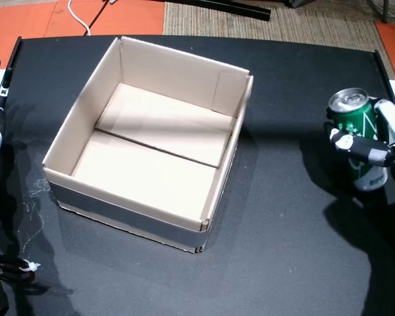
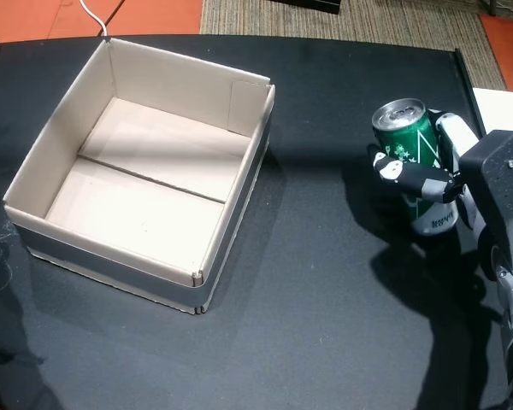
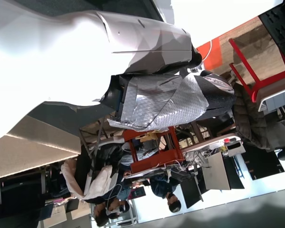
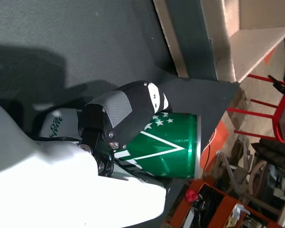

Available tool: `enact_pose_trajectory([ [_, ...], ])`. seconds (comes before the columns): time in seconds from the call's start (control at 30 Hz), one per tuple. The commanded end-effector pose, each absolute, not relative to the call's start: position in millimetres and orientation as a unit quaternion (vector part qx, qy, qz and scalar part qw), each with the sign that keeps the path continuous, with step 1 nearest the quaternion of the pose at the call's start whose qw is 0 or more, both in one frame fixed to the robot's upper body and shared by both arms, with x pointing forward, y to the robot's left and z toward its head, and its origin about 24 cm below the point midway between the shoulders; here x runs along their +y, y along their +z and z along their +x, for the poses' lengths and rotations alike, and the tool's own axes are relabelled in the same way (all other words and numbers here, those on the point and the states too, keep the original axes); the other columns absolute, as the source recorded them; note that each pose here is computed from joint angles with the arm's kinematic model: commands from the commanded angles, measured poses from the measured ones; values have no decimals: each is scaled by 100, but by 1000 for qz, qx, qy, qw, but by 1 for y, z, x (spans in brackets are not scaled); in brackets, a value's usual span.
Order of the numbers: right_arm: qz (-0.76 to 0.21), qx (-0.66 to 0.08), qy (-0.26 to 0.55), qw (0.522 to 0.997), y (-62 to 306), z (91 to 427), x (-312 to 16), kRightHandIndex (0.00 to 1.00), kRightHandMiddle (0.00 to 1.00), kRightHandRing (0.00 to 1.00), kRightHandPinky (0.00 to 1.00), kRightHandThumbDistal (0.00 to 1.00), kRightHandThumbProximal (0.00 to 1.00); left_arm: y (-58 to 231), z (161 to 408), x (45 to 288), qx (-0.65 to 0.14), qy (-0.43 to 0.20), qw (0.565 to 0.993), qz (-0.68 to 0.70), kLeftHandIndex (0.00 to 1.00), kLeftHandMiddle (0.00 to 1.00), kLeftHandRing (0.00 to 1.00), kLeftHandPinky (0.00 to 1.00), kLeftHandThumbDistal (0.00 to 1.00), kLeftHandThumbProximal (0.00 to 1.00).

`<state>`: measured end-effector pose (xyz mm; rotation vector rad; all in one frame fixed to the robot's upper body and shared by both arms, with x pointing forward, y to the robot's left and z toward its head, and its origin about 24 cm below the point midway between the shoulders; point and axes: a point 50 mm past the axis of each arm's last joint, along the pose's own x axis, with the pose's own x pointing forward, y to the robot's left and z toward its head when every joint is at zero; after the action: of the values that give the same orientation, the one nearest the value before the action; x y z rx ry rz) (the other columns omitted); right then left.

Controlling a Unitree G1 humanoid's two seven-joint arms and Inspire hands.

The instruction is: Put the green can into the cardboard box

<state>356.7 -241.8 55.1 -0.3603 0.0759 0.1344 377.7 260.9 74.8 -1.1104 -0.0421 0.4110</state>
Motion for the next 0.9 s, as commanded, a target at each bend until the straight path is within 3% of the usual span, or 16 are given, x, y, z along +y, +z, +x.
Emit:
enact_pose_trajectory([
  [0.0, -164, 18, 45, 985, 63, 361, -243, 31, 32, 38, 48, 0, 0, 71, 375, 264, -18, 203, 830, -519, 41, 43, 51, 77, 0, 94],
  [0.13, -162, 3, 30, 986, 66, 361, -243, 28, 28, 36, 47, 0, 0, 71, 375, 264, -20, 199, 830, -520, 42, 44, 53, 80, 0, 96],
  [0.3, -164, -8, 14, 986, 71, 363, -245, 27, 28, 35, 47, 0, 0, 70, 375, 262, -17, 203, 828, -523, 41, 43, 51, 77, 0, 95],
  [0.43, -203, -55, 12, 978, 91, 367, -247, 24, 23, 31, 45, 0, 0, 69, 375, 261, -18, 198, 829, -523, 42, 43, 54, 79, 0, 94],
  [0.6, -243, -188, 20, 951, 141, 374, -240, 17, 18, 26, 41, 0, 0, 69, 375, 260, -18, 194, 831, -521, 39, 42, 55, 80, 0, 92],
  [0.73, -301, -328, 20, 895, 198, 375, -228, 11, 12, 21, 40, 0, 0, 69, 376, 259, -12, 202, 830, -521, 36, 41, 52, 76, 0, 88],
  [0.87, -312, -424, 11, 850, 246, 372, -220, 8, 8, 18, 37, 0, 0, 68, 375, 258, -13, 192, 833, -519, 35, 41, 53, 77, 0, 90],
])
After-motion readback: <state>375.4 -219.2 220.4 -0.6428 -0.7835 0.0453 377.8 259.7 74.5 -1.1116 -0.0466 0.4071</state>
